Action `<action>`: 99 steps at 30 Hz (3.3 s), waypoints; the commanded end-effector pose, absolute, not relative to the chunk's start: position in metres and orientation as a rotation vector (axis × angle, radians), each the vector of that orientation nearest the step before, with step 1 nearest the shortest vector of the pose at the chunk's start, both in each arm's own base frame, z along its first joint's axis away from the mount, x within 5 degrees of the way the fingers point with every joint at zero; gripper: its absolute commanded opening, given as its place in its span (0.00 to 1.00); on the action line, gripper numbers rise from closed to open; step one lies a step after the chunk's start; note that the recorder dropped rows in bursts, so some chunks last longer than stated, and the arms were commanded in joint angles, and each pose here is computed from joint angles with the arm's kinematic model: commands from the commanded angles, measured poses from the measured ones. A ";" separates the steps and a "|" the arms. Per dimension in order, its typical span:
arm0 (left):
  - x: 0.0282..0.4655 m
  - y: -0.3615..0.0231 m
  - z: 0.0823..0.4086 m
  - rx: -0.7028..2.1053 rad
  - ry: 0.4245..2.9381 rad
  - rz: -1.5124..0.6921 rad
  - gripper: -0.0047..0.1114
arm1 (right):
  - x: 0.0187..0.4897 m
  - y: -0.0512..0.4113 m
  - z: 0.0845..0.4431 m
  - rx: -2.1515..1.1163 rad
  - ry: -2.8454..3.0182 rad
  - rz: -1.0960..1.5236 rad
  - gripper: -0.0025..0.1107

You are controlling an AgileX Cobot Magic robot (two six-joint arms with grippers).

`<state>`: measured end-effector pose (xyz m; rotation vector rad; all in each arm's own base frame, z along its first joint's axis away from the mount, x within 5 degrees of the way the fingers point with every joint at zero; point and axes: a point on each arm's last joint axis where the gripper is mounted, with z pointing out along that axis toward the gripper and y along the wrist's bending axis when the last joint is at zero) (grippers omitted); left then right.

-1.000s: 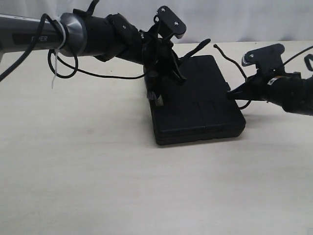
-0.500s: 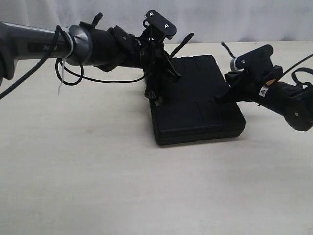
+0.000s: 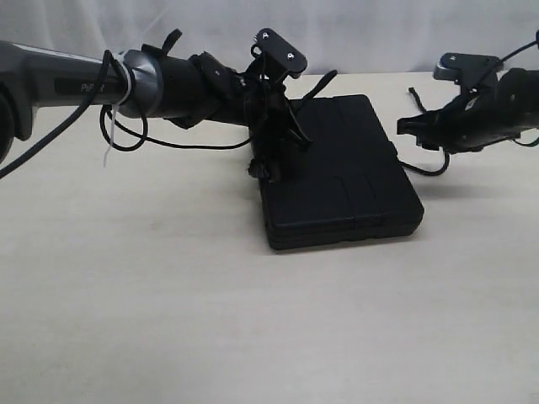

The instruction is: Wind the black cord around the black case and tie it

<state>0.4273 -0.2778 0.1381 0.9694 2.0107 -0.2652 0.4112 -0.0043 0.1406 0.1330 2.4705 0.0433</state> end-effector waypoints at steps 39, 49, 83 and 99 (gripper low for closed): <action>0.418 -0.272 0.152 1.165 2.011 -0.398 0.04 | 0.452 -0.010 0.066 -0.023 2.617 0.014 0.06; 0.418 -0.271 0.152 1.165 2.007 -0.388 0.04 | 0.426 0.005 0.101 -0.015 2.361 -0.006 0.06; 0.453 -0.240 0.142 0.855 2.000 -0.143 0.04 | 0.372 0.056 0.124 -0.631 1.964 -0.010 0.06; 0.450 -0.242 0.140 0.896 2.012 -0.170 0.04 | 0.371 0.059 0.125 -0.667 1.938 0.020 0.06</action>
